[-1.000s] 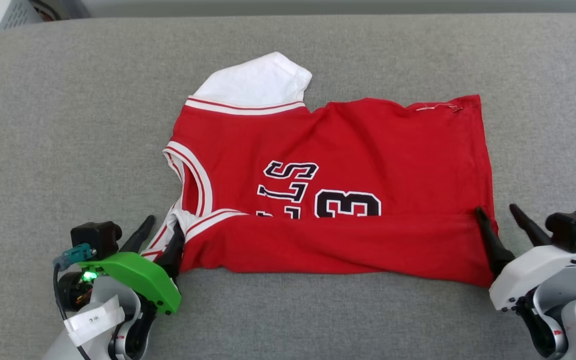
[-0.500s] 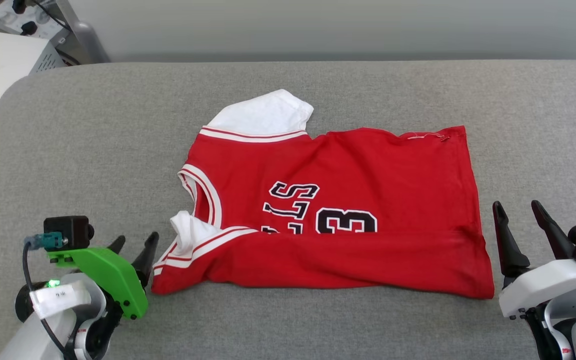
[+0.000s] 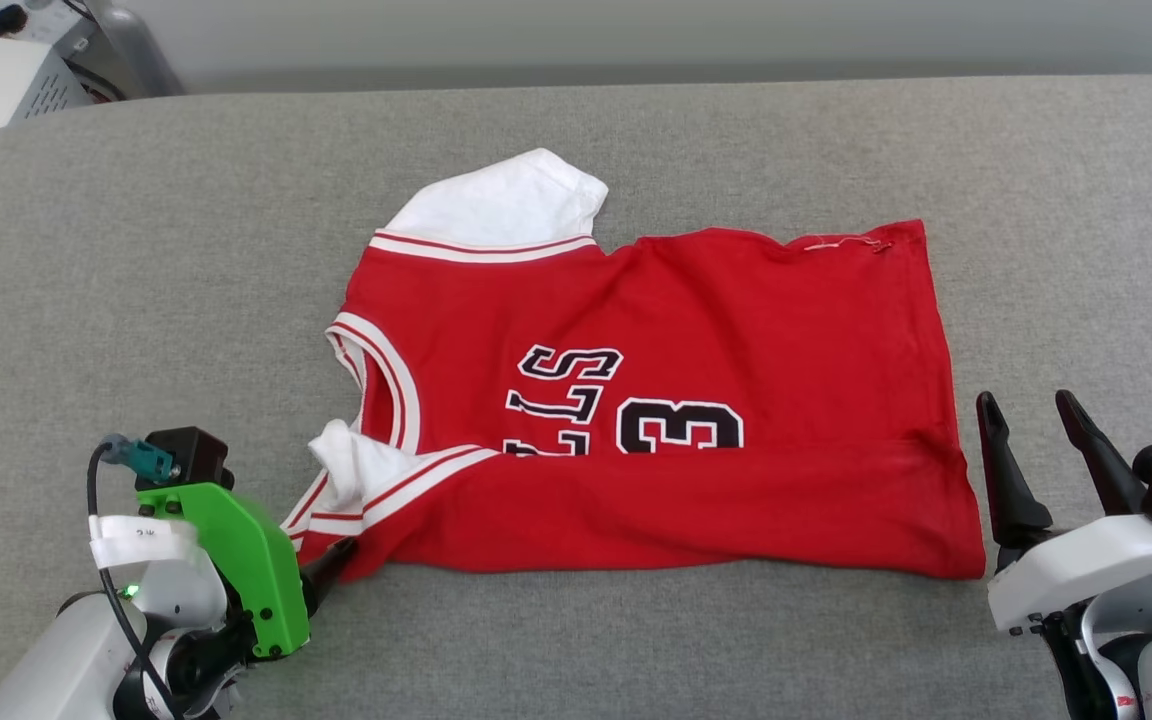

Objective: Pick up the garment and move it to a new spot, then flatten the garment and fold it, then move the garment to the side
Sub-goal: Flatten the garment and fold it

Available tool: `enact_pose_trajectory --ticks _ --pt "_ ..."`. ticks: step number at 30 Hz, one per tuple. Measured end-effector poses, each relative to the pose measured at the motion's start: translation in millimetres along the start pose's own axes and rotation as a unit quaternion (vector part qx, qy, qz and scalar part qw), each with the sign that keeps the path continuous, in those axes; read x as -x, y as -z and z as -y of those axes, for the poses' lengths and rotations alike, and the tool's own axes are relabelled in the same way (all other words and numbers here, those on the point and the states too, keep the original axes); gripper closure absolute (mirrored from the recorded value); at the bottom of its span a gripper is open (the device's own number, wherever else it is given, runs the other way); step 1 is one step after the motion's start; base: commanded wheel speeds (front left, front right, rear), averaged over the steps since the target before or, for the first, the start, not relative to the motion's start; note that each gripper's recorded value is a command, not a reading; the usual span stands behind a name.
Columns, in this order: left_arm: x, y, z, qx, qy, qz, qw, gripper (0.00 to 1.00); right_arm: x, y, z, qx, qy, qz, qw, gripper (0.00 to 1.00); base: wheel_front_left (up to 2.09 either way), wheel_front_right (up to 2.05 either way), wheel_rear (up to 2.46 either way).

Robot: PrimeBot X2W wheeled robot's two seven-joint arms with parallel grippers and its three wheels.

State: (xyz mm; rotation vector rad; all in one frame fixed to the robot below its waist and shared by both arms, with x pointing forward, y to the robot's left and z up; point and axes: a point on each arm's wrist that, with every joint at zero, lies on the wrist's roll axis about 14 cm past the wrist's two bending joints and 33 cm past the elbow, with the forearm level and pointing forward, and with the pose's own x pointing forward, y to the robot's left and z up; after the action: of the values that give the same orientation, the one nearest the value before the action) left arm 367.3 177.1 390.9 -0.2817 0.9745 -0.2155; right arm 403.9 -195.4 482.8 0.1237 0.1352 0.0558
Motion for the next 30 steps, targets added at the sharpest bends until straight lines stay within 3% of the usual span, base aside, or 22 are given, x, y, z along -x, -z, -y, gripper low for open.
enact_pose_trajectory --ticks 10,11,13,24,27,30 --pt "-33 12 -1 -0.012 -0.006 -0.076 0.997 0.0 -10 17 12 0.001 0.016 -0.026 1.0 0.0 0.0 0.0 0.0" --pt "-34 13 -1 -0.014 -0.004 -0.081 0.997 0.45 -9 19 14 0.0 0.017 -0.027 0.999 0.0 0.0 0.0 0.0" --pt "-39 15 3 -0.02 0.006 -0.089 0.996 1.0 -8 19 16 -0.006 0.021 -0.028 0.999 0.0 0.0 0.0 0.0" --pt "-25 5 16 -0.036 0.024 -0.022 0.999 1.0 -1 13 29 -0.02 0.034 -0.049 0.998 0.0 0.0 0.0 0.0" --pt "-13 3 17 -0.044 0.019 -0.003 0.999 1.0 6 28 35 -0.025 0.034 -0.112 0.993 0.0 0.0 0.0 0.0" --pt "0 -2 17 -0.06 0.012 0.017 0.998 1.0 18 49 33 -0.02 0.018 -0.199 0.98 0.0 0.0 0.0 0.0"
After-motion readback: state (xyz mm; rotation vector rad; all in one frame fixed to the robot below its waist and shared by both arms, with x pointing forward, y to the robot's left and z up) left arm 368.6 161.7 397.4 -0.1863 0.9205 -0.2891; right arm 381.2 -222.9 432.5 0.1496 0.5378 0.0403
